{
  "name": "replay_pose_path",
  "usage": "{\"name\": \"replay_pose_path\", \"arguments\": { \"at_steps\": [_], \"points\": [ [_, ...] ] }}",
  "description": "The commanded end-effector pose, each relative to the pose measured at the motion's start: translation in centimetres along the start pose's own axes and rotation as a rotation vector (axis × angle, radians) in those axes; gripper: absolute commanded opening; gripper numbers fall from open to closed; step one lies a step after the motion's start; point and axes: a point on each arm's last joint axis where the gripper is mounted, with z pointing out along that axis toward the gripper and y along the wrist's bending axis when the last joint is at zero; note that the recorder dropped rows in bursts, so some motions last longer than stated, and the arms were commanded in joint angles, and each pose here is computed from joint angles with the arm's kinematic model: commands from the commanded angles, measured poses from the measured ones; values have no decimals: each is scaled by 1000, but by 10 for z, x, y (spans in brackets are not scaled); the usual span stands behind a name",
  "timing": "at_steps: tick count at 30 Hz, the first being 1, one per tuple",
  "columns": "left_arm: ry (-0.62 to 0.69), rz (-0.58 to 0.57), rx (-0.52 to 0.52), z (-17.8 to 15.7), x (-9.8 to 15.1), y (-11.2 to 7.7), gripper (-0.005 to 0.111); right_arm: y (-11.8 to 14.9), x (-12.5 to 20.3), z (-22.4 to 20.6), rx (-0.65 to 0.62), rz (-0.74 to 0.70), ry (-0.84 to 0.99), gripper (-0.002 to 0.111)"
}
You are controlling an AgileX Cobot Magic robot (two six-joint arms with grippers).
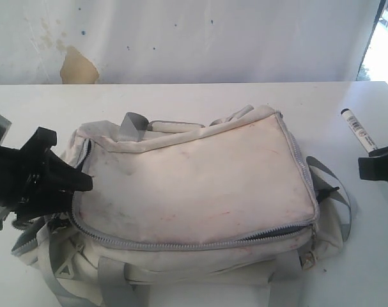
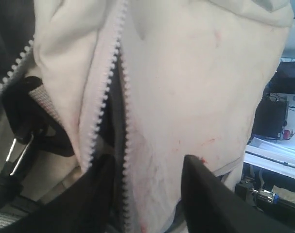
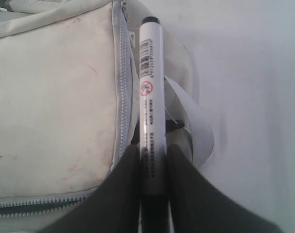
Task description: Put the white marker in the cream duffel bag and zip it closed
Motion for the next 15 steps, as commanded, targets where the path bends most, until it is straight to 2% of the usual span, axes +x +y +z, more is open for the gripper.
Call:
{"name": "replay_pose_path", "arguments": {
  "at_steps": [1,5,11,13,15],
  "points": [
    [37,-31,21,12,2,1,45,0,-1,-1,0,4,-19,0],
    [15,-30,73,18,-1,-3,40,0,-1,-1,0,4,-19,0],
    [11,-55,94,21,-4,-2,9,0,-1,-1,-5,11,-18,0],
    [-11,-54,154,21,-6,-7,0,0,-1,-1,-5,11,-18,0],
    [-44,-67,242,19,-9,-15,0,0,-1,-1,-6,12,-18,0]
  ]
}}
